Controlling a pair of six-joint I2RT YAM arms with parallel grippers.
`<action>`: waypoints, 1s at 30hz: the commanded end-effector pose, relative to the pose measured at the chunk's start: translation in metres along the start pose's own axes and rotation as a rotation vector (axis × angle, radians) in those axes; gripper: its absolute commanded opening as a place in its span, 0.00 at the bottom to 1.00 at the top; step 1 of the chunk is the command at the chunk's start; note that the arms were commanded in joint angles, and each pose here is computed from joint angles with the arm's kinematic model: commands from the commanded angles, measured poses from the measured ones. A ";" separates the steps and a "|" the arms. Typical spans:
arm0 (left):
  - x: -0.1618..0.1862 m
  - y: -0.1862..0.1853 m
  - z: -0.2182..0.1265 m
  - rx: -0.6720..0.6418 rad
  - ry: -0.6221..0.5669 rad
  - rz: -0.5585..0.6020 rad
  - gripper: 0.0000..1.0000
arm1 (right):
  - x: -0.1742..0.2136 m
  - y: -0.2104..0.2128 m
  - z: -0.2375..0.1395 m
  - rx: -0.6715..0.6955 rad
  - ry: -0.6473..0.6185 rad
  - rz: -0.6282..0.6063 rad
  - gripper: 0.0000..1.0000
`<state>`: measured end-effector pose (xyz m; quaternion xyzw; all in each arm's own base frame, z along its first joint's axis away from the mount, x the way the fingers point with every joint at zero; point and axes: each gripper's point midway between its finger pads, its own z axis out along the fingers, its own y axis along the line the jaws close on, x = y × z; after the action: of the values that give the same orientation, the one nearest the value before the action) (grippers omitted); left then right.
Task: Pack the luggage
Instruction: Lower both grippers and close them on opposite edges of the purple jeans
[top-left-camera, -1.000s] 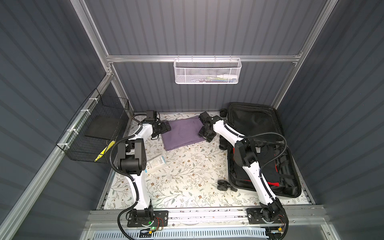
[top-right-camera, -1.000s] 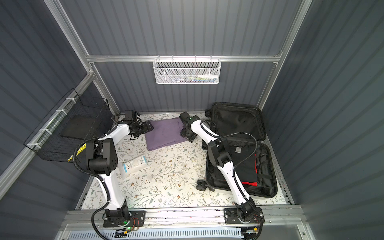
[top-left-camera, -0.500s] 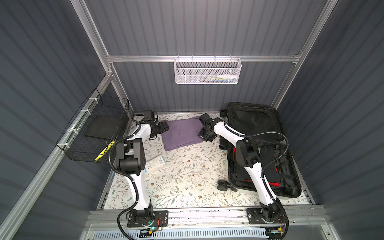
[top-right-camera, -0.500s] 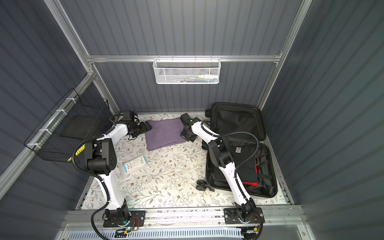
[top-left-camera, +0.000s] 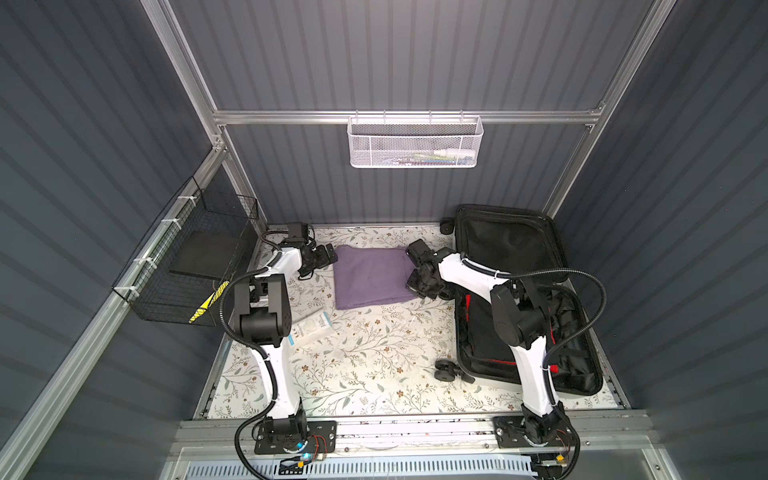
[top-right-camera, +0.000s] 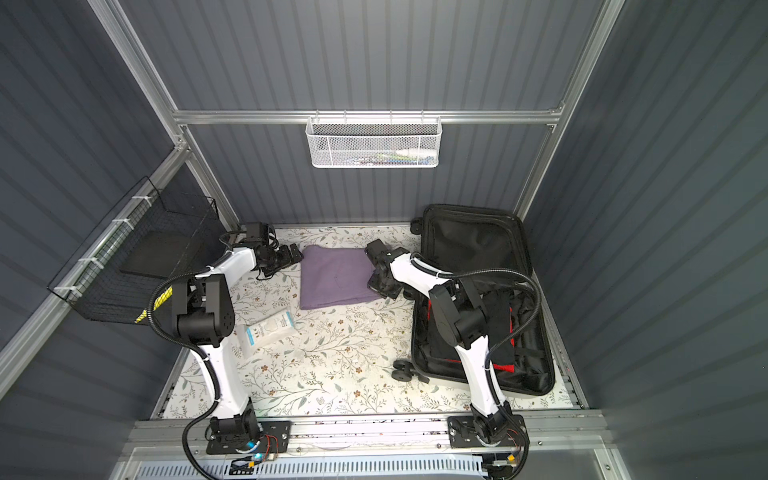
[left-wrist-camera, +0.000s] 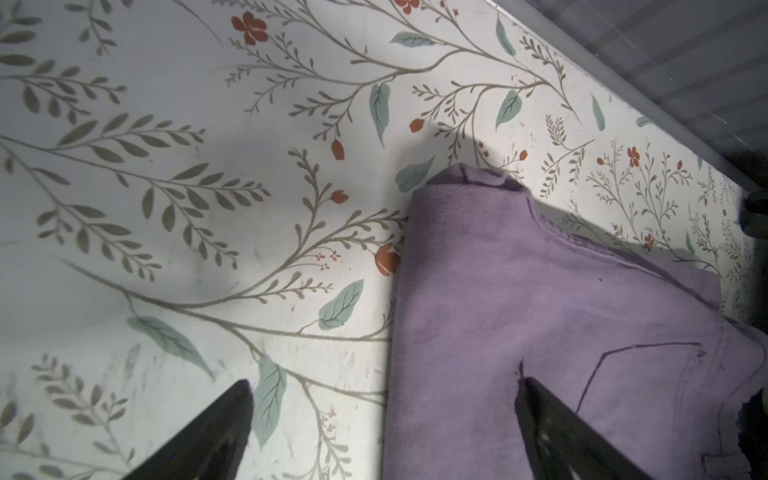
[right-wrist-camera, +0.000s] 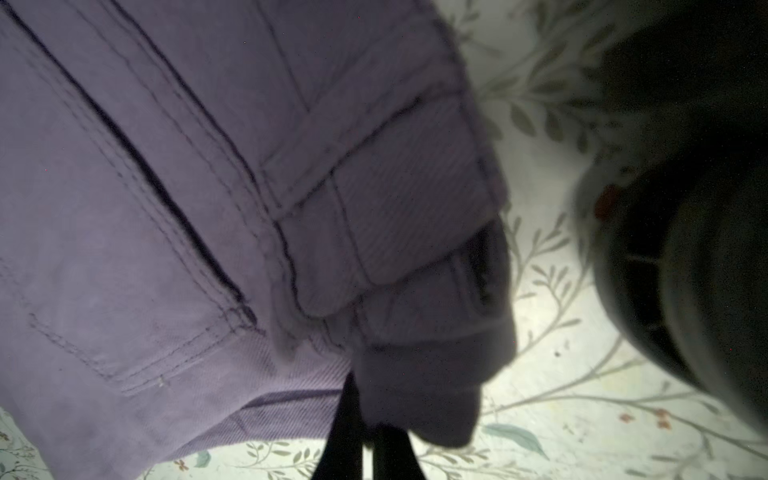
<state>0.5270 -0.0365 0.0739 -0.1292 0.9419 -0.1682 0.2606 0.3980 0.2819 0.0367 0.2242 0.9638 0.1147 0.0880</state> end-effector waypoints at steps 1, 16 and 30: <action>-0.005 -0.006 0.011 0.057 0.011 0.010 0.99 | 0.007 -0.008 0.000 0.024 0.007 -0.027 0.14; -0.020 -0.039 0.042 0.206 0.029 0.045 0.91 | -0.014 -0.015 -0.022 0.028 -0.053 -0.028 0.80; -0.003 -0.047 0.070 0.205 0.074 0.057 0.92 | -0.015 -0.023 -0.003 0.052 -0.010 0.013 0.91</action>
<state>0.5780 -0.0884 0.0530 -0.0730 0.9271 -0.2564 0.2633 0.4059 0.2561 0.0468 0.2268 0.9628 0.1041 0.1037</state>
